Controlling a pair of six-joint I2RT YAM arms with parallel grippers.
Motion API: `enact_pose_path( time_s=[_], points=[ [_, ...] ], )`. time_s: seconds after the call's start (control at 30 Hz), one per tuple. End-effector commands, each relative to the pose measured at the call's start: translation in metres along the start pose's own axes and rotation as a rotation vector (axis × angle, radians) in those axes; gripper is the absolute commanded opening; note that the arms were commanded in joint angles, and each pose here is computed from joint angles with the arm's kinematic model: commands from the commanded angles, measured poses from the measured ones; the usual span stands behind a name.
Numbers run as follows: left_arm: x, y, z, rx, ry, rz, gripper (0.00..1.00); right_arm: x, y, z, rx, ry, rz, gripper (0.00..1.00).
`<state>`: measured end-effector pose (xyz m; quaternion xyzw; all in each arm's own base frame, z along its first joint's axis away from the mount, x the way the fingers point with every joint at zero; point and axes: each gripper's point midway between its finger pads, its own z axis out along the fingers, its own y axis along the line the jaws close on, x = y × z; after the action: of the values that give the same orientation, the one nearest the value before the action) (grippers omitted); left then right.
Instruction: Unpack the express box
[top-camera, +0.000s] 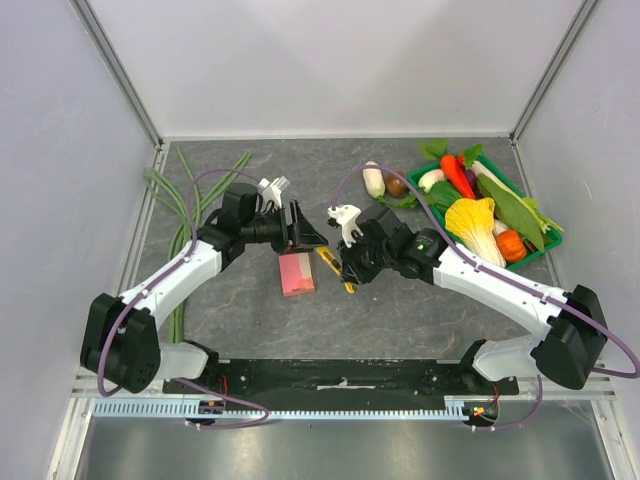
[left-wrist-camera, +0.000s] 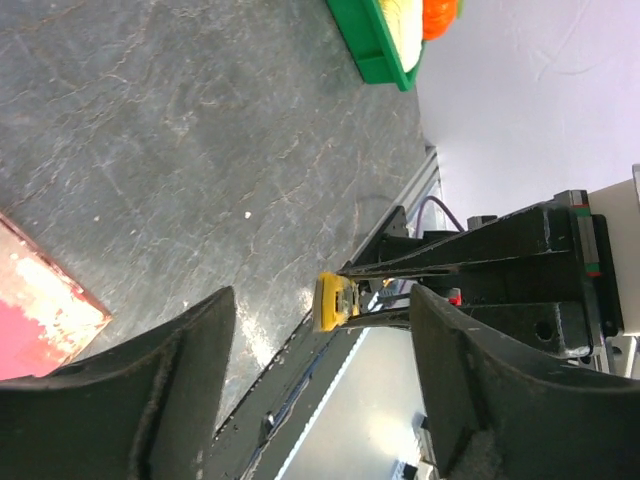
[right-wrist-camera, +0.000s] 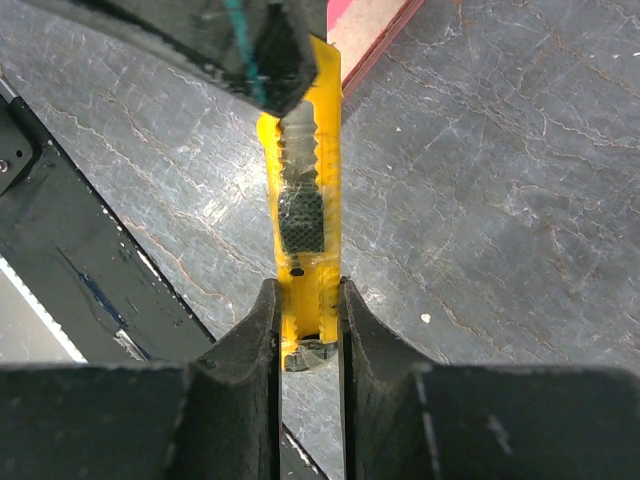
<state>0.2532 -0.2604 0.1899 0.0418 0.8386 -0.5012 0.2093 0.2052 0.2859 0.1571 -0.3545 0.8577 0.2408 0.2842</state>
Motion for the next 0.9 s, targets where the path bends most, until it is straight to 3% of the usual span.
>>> enact_pose_path(
  time_s=[0.0, 0.17, 0.3, 0.47, 0.57, 0.63, 0.77, 0.87],
  points=[
    [-0.009, -0.023, 0.005, 0.107, 0.04, -0.007, 0.71, -0.019, 0.005, -0.009, -0.013, -0.082, -0.029, 0.05],
    [-0.001, -0.027, 0.004, 0.146, 0.085, -0.019, 0.63, -0.024, 0.005, -0.007, -0.012, -0.097, -0.037, 0.05],
    [-0.001, -0.027, 0.004, 0.151, 0.083, -0.01, 0.51, -0.02, 0.006, -0.004, -0.025, -0.099, -0.042, 0.05],
    [0.0, -0.027, 0.008, 0.179, 0.114, 0.017, 0.14, -0.02, 0.008, -0.004, -0.036, -0.119, -0.057, 0.04],
    [0.0, -0.029, 0.008, 0.19, 0.122, 0.026, 0.02, -0.025, 0.007, -0.007, -0.029, -0.133, -0.044, 0.07],
    [-0.002, -0.033, 0.006, 0.196, 0.114, 0.041, 0.02, -0.032, 0.007, -0.01, -0.018, -0.159, -0.02, 0.21],
    [-0.015, -0.047, -0.003, 0.194, 0.071, 0.109, 0.02, -0.06, -0.016, -0.029, 0.14, -0.3, 0.081, 0.72],
    [-0.026, -0.061, -0.013, 0.186, 0.022, 0.151, 0.02, -0.089, -0.02, -0.057, 0.179, -0.463, 0.173, 0.88]
  ],
)
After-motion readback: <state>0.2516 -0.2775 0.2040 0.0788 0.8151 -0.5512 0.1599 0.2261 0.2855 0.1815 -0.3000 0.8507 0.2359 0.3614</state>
